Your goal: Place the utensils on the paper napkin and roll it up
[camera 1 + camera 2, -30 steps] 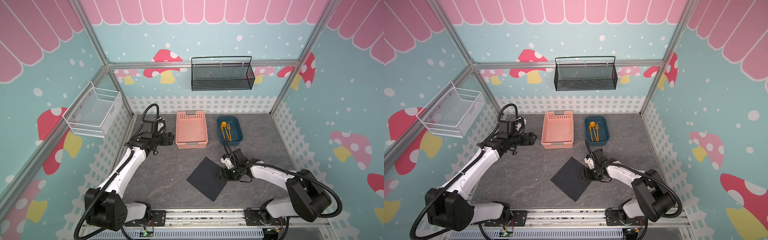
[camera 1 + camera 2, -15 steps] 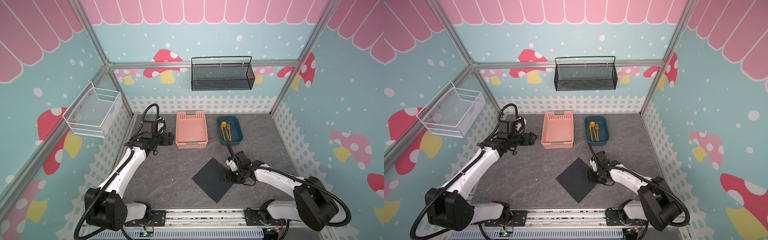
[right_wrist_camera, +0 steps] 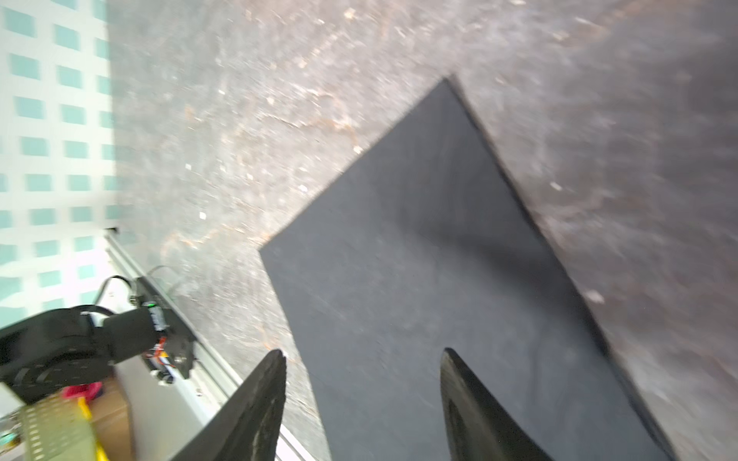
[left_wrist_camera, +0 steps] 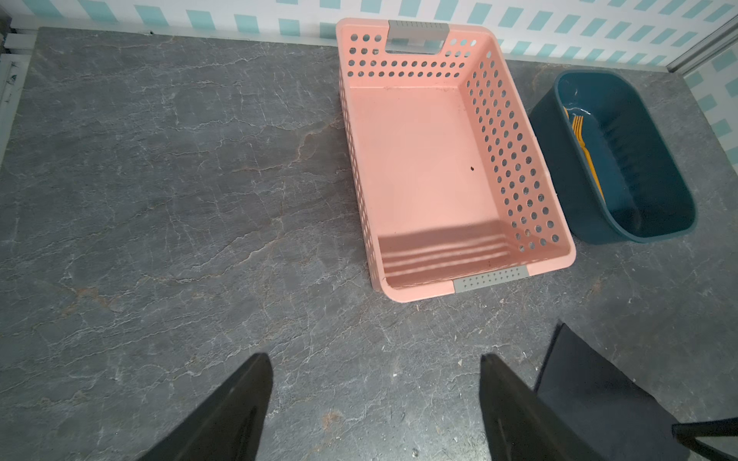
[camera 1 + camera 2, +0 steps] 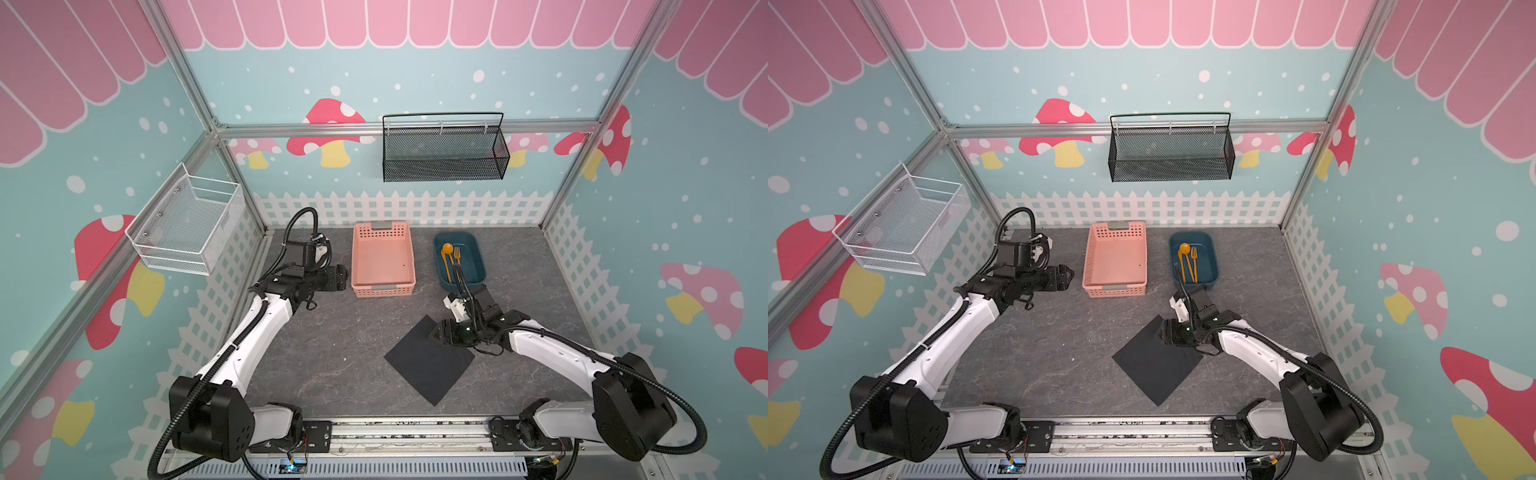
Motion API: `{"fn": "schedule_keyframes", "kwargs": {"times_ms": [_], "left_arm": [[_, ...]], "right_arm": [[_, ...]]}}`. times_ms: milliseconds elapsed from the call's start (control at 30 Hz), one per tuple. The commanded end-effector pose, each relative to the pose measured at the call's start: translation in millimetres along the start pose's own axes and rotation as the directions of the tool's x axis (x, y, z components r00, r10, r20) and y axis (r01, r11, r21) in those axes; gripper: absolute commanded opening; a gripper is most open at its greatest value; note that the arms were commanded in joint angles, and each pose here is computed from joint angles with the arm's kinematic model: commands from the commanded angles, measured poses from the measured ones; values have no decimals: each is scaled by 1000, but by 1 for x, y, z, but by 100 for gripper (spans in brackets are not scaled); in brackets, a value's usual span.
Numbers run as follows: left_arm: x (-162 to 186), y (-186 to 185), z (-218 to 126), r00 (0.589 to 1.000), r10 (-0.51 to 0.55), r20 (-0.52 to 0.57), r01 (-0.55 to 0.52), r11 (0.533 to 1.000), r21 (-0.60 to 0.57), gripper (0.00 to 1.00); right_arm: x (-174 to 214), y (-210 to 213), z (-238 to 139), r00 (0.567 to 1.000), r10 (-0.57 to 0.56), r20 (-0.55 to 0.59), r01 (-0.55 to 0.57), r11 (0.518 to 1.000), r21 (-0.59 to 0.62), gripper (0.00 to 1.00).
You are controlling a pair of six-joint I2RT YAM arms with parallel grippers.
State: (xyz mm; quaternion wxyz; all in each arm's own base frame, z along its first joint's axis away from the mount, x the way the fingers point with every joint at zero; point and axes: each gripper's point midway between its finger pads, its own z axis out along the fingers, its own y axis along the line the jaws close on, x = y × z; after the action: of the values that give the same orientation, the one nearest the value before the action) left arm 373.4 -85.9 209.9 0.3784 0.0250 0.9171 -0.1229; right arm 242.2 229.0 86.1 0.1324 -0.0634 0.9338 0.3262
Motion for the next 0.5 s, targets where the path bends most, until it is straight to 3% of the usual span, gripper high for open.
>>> {"fn": "schedule_keyframes", "kwargs": {"times_ms": [0, 467], "left_arm": [[-1, 2, 0, 1000, -5, 5, 5, 1000, -1, 83], [0, -1, -2, 1000, -6, 6, 6, 1000, 11, 83]], "right_arm": [[-20, 18, 11, 1000, 5, 22, -3, 996, -89, 62], [-40, -2, 68, 999, -3, -43, 0, 999, -49, 60]]}}
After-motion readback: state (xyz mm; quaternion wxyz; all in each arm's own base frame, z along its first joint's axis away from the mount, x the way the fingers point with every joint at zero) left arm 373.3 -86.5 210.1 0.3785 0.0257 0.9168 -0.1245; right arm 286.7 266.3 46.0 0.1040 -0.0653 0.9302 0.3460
